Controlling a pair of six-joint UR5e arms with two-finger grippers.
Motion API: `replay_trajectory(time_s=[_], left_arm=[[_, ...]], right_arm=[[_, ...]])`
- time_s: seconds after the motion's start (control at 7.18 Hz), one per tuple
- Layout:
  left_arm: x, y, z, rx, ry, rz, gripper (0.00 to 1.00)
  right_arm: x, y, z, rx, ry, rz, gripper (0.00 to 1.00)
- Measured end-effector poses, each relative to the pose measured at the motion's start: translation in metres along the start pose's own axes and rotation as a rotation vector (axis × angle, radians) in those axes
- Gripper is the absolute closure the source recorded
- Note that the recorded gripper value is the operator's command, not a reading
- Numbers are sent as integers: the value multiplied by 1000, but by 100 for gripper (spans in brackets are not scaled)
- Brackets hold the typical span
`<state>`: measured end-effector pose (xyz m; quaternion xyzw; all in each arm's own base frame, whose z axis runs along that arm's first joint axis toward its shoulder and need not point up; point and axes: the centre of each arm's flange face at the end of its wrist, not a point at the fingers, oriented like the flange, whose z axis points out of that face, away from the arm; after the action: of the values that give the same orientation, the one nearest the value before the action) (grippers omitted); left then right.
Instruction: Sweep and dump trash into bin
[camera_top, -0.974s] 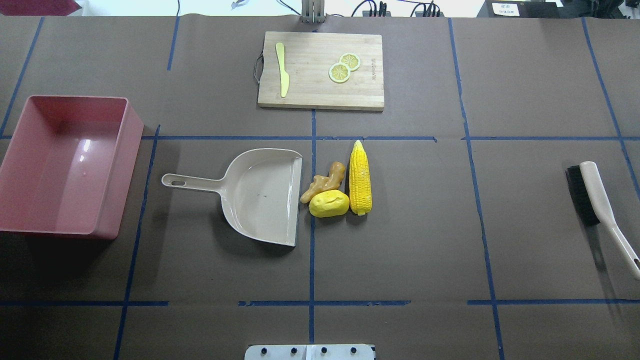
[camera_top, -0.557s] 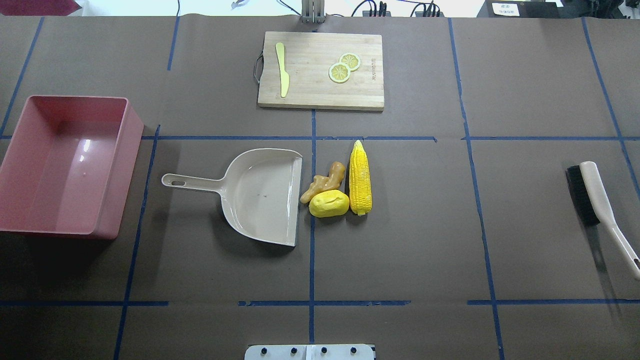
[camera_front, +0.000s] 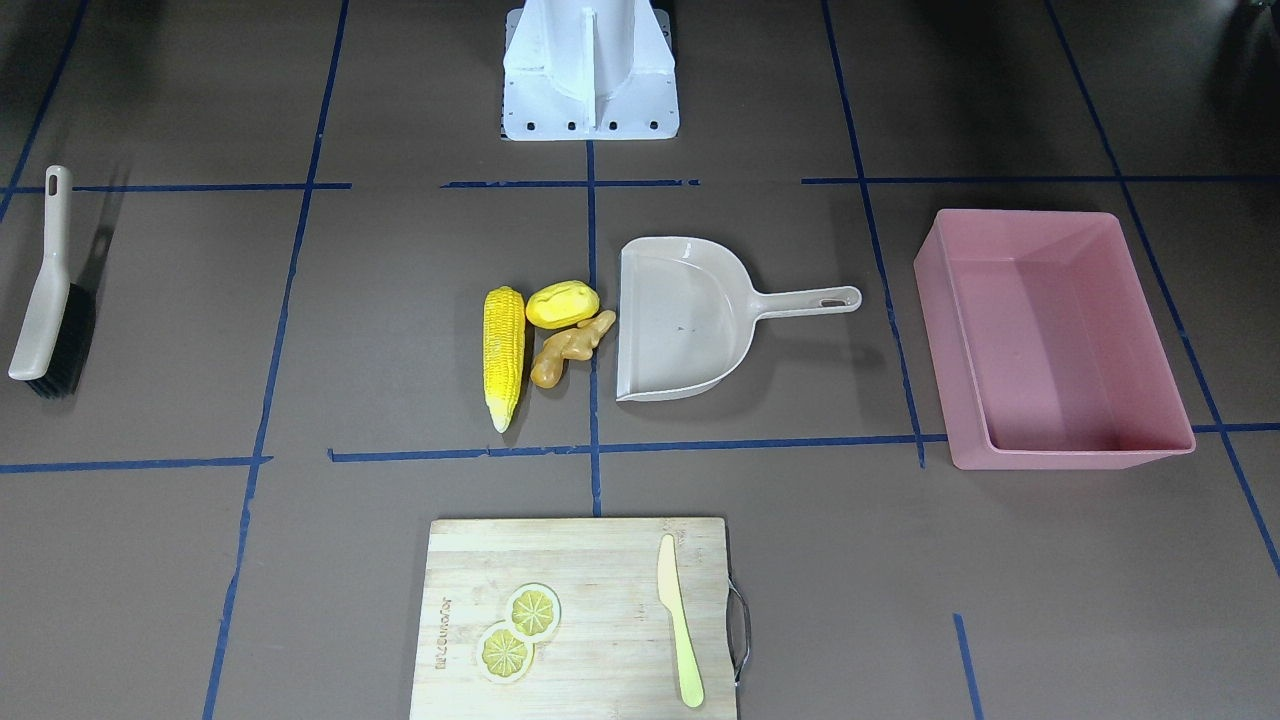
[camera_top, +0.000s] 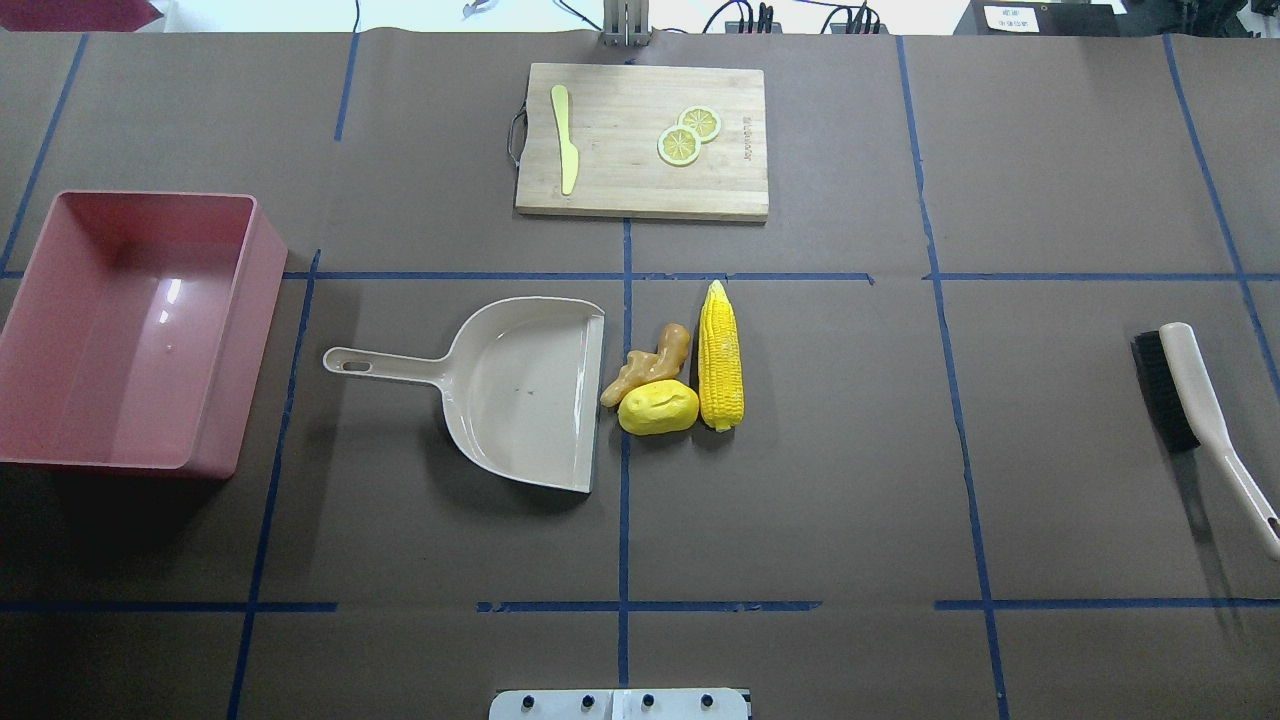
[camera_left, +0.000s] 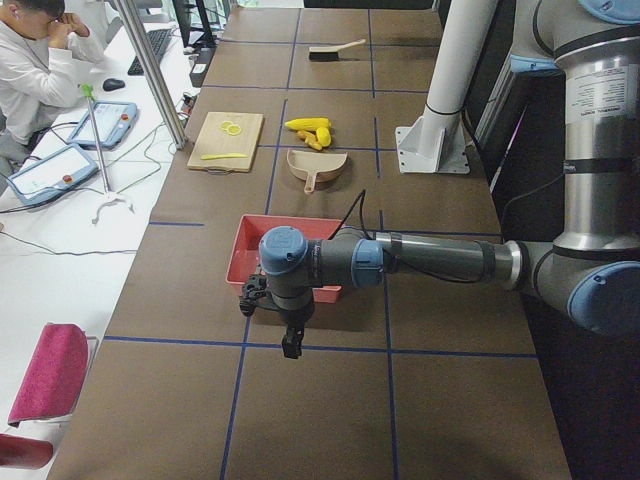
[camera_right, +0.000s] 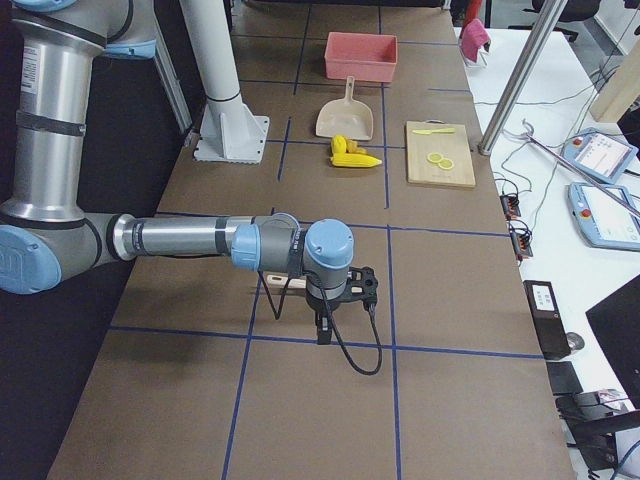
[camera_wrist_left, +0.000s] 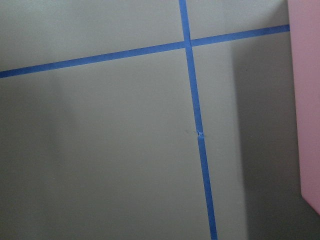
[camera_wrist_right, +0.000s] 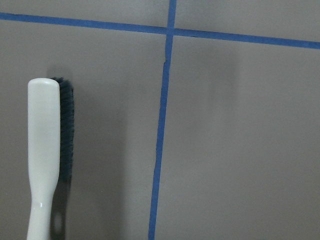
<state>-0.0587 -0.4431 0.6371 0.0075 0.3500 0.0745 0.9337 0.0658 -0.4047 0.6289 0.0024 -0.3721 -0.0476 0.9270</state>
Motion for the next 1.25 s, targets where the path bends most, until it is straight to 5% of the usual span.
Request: replay_trajectory(time_s=[0.56,0.84,1.25], left_arm=[[1,0,0,1,6,2,0],[1,0,0,5,7,5,0],[2,0,-2,8,8,8,0]], right_arm=[[-67,-7,29,48,-102,33,0],[-114,10,68,101,-101,71,0],[-158,27,115,61,-72,74,1]])
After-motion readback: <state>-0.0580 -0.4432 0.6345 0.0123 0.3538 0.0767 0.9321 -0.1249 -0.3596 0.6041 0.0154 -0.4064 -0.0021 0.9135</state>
